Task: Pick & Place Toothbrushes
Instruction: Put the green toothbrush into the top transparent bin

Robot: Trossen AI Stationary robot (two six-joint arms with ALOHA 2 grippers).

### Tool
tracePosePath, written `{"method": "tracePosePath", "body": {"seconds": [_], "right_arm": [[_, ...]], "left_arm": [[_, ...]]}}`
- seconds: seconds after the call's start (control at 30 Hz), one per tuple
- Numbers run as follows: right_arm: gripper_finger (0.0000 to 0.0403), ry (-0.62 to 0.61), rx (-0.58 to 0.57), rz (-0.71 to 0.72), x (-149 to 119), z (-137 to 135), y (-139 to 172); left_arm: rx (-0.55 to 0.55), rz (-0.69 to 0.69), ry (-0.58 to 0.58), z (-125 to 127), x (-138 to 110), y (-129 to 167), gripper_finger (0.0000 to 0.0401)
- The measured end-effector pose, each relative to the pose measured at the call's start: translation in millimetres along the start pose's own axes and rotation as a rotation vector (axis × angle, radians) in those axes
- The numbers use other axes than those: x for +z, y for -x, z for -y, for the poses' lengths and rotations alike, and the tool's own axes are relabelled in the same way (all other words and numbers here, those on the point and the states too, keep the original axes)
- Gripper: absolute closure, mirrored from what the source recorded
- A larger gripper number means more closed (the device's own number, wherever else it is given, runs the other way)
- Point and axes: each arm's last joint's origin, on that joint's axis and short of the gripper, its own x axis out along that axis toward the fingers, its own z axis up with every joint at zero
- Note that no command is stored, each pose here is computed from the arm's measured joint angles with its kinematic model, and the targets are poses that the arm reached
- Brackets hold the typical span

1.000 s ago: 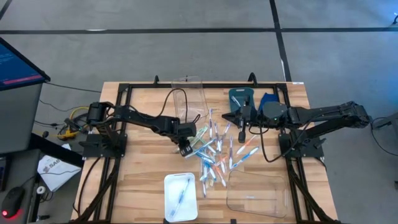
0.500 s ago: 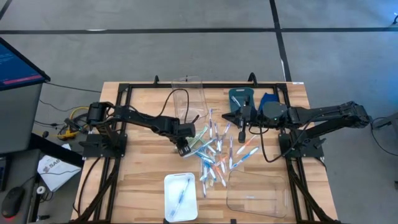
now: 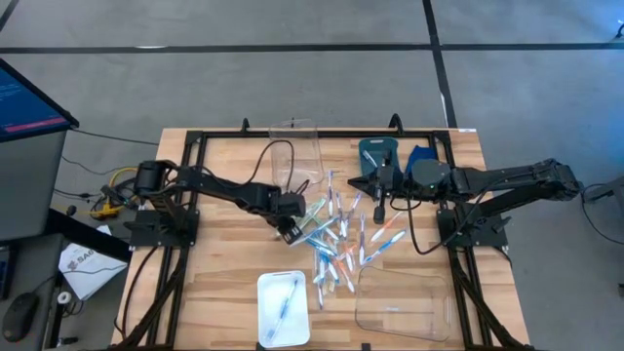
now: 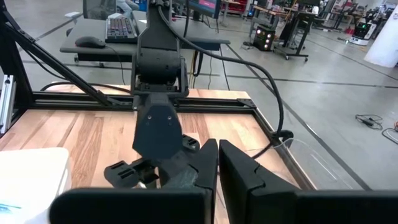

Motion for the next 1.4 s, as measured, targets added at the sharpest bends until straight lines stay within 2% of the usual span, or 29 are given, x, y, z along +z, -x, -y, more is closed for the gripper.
{"method": "tracePosePath", "body": {"seconds": [0.27,1.4], "right_arm": [[0.0393,0.000,0.000,0.001,0.1,0.0,0.0],[0.0393,0.013,-0.002,0.013,1.3,0.2,0.0]], "left_arm": [[0.006,0.016,0.036,1.6,-0.6,1.8,0.0293],[0.034,0.056,-0.026,12.2,-7.7,3.7,0.0293]]}}
